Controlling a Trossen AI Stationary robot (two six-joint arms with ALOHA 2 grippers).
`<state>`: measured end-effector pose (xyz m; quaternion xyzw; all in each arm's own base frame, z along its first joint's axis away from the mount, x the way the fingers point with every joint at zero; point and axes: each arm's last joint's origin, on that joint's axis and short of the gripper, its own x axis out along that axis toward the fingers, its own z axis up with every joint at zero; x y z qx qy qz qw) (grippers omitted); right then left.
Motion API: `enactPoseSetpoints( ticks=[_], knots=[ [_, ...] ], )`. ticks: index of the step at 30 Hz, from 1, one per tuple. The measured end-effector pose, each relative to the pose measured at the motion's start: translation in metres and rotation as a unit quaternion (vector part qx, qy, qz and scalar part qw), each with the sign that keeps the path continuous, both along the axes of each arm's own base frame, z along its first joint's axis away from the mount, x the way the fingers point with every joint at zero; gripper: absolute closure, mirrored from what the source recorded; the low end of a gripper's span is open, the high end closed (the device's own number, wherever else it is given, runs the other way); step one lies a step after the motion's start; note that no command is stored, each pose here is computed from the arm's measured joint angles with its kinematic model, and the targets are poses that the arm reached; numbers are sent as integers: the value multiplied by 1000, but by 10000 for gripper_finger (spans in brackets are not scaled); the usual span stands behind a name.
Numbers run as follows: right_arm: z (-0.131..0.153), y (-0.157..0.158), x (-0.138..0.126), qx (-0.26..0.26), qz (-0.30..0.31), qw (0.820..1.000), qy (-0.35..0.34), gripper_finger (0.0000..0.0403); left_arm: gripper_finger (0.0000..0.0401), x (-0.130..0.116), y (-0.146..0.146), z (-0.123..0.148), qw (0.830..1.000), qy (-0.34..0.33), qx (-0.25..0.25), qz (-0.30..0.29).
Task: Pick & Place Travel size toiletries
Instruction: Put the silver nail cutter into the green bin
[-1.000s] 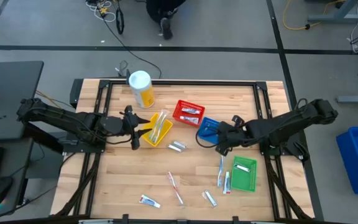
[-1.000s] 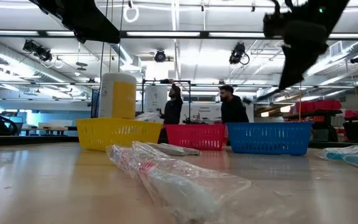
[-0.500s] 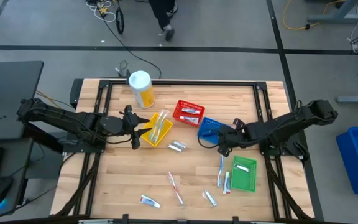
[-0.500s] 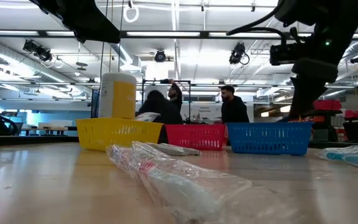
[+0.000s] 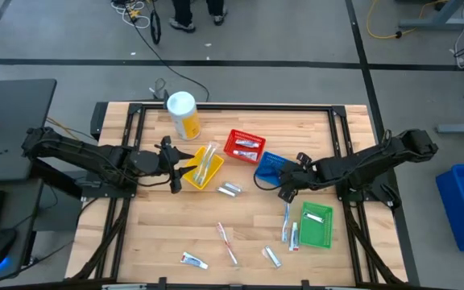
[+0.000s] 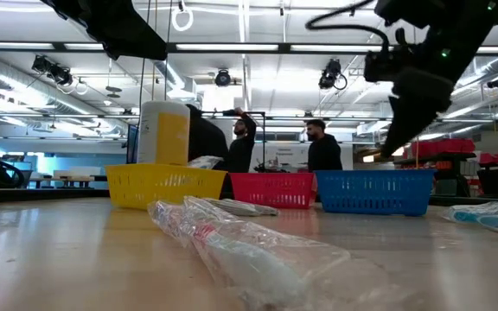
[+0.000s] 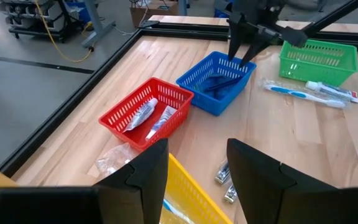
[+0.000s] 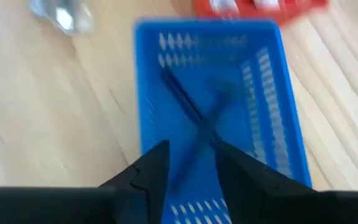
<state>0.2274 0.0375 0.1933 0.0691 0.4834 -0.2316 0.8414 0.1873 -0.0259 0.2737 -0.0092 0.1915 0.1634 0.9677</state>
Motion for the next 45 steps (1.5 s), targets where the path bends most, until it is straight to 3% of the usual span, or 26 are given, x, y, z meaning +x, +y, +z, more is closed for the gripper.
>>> enactPoseSetpoints(
  ticks=[6, 11, 14, 18, 28, 37, 45],
  knots=[
    [16, 4, 16, -30, 71, 995, -66, 244, 230, 0, 0, 0, 1000, 0, 0, 0],
    [33, 9, 37, -27, 104, 975, -193, 230, 230, 0, 0, 0, 1000, 0, -1, 0],
    [32, 13, 47, -33, 160, 960, -227, 215, 230, 0, 0, 0, 1000, -1, 3, 7],
    [21, 17, 62, -24, 181, 950, -255, 191, 230, 0, 1, 0, 1000, -1, 4, 11],
    [-42, 26, 114, -29, 194, 959, -203, 189, 230, 0, 1, 0, 1000, -1, 5, 11],
    [-39, 0, 150, -31, 158, 982, -101, 194, 230, 0, 1, 0, 1000, -3, 0, 15],
    [-52, -9, 155, 25, 153, 983, -95, 201, 230, 0, 1, 0, 1000, -1, 6, 12]
  ],
)
